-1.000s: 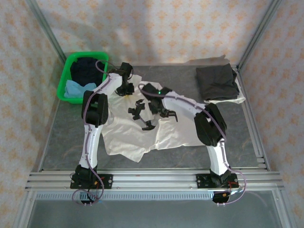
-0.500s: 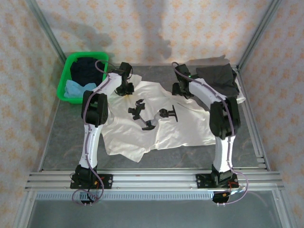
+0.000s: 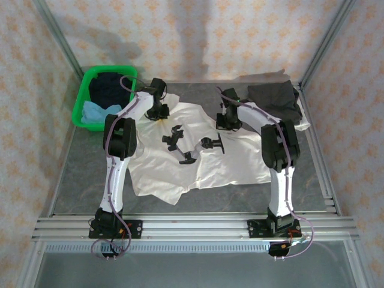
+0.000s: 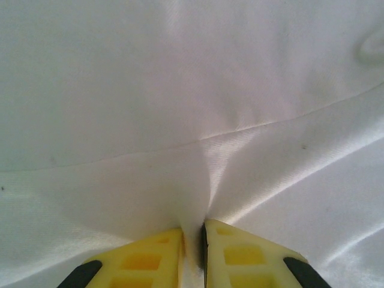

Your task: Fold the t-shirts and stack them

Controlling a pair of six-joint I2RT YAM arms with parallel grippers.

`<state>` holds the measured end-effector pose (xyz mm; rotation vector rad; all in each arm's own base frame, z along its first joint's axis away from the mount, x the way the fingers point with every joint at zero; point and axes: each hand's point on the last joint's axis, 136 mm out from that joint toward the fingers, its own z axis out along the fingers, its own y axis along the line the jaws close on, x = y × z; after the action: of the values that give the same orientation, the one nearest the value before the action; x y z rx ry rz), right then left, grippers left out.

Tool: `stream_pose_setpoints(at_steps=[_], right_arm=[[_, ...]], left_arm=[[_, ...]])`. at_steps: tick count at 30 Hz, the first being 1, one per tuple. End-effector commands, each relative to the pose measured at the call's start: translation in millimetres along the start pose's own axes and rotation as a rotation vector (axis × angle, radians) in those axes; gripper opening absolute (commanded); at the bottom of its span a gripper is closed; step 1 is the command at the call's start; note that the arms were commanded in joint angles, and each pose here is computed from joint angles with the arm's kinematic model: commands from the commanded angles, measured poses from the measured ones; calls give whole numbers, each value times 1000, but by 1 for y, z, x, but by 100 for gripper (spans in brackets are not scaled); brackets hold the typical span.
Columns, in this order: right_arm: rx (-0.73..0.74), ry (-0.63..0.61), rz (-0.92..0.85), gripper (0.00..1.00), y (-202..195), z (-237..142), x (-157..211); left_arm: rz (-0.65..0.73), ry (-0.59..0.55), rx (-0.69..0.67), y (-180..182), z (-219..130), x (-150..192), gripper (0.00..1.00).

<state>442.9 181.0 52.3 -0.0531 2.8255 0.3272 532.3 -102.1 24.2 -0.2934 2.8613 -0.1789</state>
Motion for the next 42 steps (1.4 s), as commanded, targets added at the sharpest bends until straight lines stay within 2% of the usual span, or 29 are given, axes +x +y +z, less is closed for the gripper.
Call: stream_pose_setpoints(at_steps=[1,7,10,12,13,15,16,18,20,23,26,31,37,42], right_arm=[[-36,-8,-5,0,18,-15,23],[-32,37,-19,0,36,-3,84],[-6,29,-13,2,34,-12,94],[54,-14,-18,8,24,-22,84],[81,-34,-22,14,21,-29,76],[118,-67,-20,35,15,-39,60],[120,-85,-20,39,15,-44,51],[107,-115,-20,45,17,-51,37],[104,-139,-9,48,14,-55,24],[144,-137,9,53,0,-45,10],[203,-82,-6,55,-11,-29,8],[80,-19,-34,58,8,-15,23],[67,3,-36,47,7,-12,36],[92,8,-54,45,6,-16,48]], left_arm=[[-20,59,-4,6,16,12,16],[-18,55,-2,6,15,12,15],[-13,54,-7,7,15,11,15],[-11,53,-4,6,14,11,15],[-11,53,-4,6,14,11,15],[-12,54,-6,7,14,11,15],[-12,56,-4,6,13,12,15],[-12,56,-8,7,14,13,15],[-11,58,-10,8,14,14,15],[-12,59,-7,8,14,15,15],[-11,60,-5,8,14,15,15],[-3,58,-11,8,12,14,15],[-4,57,-9,8,13,14,15],[-7,56,-6,8,13,13,15]])
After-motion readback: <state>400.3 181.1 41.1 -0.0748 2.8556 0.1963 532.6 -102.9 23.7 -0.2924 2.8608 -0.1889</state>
